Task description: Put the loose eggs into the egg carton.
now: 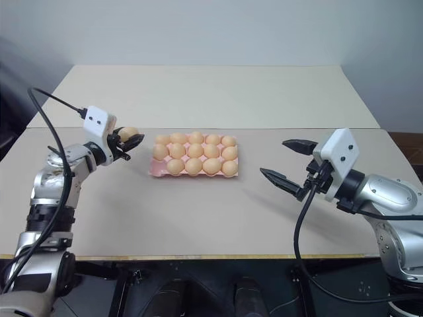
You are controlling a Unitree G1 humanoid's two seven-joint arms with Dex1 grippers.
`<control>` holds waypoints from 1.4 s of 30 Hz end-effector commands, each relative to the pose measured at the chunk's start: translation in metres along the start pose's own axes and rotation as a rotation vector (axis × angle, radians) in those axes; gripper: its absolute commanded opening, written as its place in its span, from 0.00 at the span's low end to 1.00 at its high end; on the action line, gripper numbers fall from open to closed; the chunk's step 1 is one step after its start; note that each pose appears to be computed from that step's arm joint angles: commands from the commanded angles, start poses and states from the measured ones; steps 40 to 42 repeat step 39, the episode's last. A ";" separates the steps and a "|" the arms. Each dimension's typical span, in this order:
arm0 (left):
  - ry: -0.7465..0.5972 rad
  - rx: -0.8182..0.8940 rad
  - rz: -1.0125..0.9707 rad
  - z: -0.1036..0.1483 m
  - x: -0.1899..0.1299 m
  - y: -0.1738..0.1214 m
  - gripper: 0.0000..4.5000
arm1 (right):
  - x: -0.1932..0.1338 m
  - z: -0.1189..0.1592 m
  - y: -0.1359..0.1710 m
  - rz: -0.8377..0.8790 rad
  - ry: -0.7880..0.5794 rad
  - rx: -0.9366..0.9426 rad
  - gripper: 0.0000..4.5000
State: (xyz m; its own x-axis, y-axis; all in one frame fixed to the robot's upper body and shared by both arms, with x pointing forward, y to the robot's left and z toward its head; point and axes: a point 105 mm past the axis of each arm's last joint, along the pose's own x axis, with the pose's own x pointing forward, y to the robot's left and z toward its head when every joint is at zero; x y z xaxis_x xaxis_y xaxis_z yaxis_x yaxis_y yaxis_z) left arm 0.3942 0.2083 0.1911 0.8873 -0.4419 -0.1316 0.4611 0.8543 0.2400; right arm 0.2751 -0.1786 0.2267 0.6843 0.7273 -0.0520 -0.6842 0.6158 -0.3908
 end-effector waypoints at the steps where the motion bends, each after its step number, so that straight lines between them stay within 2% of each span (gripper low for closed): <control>1: -0.022 0.045 -0.186 0.012 -0.014 -0.032 0.41 | -0.004 0.015 0.000 -0.020 -0.045 -0.032 1.00; 6: 0.077 0.052 -0.229 -0.008 -0.013 -0.044 0.41 | -0.004 0.016 -0.001 -0.026 -0.051 -0.026 1.00; 10: 0.101 0.041 -0.254 -0.011 -0.009 -0.049 0.69 | -0.002 0.017 -0.003 -0.028 -0.056 -0.031 1.00; 14: 0.042 0.042 -0.217 0.004 -0.008 -0.038 0.99 | -0.001 0.019 -0.004 -0.033 -0.063 -0.034 1.00; 17: -0.004 0.042 -0.196 0.019 -0.018 -0.021 1.00 | -0.001 0.019 -0.004 -0.034 -0.063 -0.033 1.00; 20: -0.045 0.059 -0.188 0.031 -0.042 -0.001 1.00 | -0.002 0.018 -0.005 -0.035 -0.059 -0.026 1.00; 25: -0.026 0.063 -0.230 0.031 -0.091 0.015 1.00 | -0.006 0.012 -0.006 -0.017 -0.043 -0.008 1.00; 30: 0.065 0.025 -0.328 0.002 -0.140 0.003 1.00 | -0.009 0.000 -0.010 -0.019 -0.015 0.016 1.00; 33: 0.095 -0.039 -0.302 -0.018 -0.154 -0.002 1.00 | -0.009 -0.006 -0.012 -0.019 -0.006 0.037 1.00; 37: 0.089 -0.067 -0.314 -0.023 -0.159 -0.016 1.00 | -0.007 -0.009 -0.012 0.001 0.006 0.041 1.00; 42: 0.073 -0.088 -0.308 -0.020 -0.159 -0.018 1.00 | -0.007 -0.009 -0.013 0.008 0.007 0.042 1.00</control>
